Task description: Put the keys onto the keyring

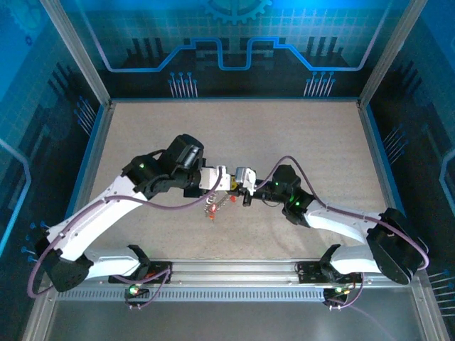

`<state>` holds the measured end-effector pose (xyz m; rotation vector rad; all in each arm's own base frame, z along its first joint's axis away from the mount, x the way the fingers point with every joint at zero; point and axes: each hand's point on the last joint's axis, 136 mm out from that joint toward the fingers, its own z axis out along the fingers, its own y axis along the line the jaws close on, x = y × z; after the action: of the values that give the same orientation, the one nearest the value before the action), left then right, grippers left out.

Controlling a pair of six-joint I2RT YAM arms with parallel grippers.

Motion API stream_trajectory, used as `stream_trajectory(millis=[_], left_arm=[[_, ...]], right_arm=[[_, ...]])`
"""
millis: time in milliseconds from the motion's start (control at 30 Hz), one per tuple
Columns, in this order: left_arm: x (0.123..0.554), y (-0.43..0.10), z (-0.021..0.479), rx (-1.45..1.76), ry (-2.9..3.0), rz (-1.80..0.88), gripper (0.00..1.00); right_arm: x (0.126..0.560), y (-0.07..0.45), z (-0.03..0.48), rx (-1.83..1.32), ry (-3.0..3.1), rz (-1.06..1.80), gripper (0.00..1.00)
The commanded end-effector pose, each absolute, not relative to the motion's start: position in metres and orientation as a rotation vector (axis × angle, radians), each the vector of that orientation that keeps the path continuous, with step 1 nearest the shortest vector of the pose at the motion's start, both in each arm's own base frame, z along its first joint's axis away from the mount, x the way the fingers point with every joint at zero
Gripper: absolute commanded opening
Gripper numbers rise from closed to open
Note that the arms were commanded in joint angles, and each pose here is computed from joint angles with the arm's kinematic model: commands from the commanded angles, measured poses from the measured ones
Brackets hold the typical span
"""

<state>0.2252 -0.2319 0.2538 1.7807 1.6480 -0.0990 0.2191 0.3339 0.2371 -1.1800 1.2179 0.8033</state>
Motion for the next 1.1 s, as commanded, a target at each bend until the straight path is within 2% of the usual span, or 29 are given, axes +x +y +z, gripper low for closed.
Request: stream_trajectory(millis=[0,133,233,367,467,600,900,1000,1067], left_arm=[[0.222,-0.235,0.267,1.687,1.602,-0.157,0.24],[0.225,-0.231,0.261,1.622,1.633,-0.171,0.25],[0.228,-0.239,0.267,1.561,1.611,-0.237,0.37],[0.227,-0.248,0.268,1.532,1.598,-0.303,0.37],[0.228,-0.252,0.265,1.542,1.589,-0.321,0.32],[0.227,-0.254,0.259,1.561,1.600,-0.333,0.20],[0.229,-0.248,0.249,1.558,1.604,-0.306,0.16],[0.228,-0.250,0.253,1.544,1.583,-0.338,0.03],[0.226,-0.252,0.255,1.545,1.568,-0.357,0.00]], right_arm=[[0.215,0.326,0.268,-1.116,1.113,0.787,0.00],[0.214,0.322,0.273,-1.104,1.092,0.800,0.00],[0.215,0.319,0.277,-1.081,1.090,0.803,0.00],[0.213,0.318,0.279,-1.081,1.076,0.812,0.00],[0.213,0.315,0.280,-1.066,1.084,0.810,0.00],[0.212,0.312,0.281,-1.055,1.080,0.815,0.00],[0.215,0.299,0.288,-1.039,1.085,0.773,0.00],[0.215,0.297,0.290,-1.036,1.081,0.777,0.00],[0.213,0.299,0.292,-1.039,1.071,0.799,0.00]])
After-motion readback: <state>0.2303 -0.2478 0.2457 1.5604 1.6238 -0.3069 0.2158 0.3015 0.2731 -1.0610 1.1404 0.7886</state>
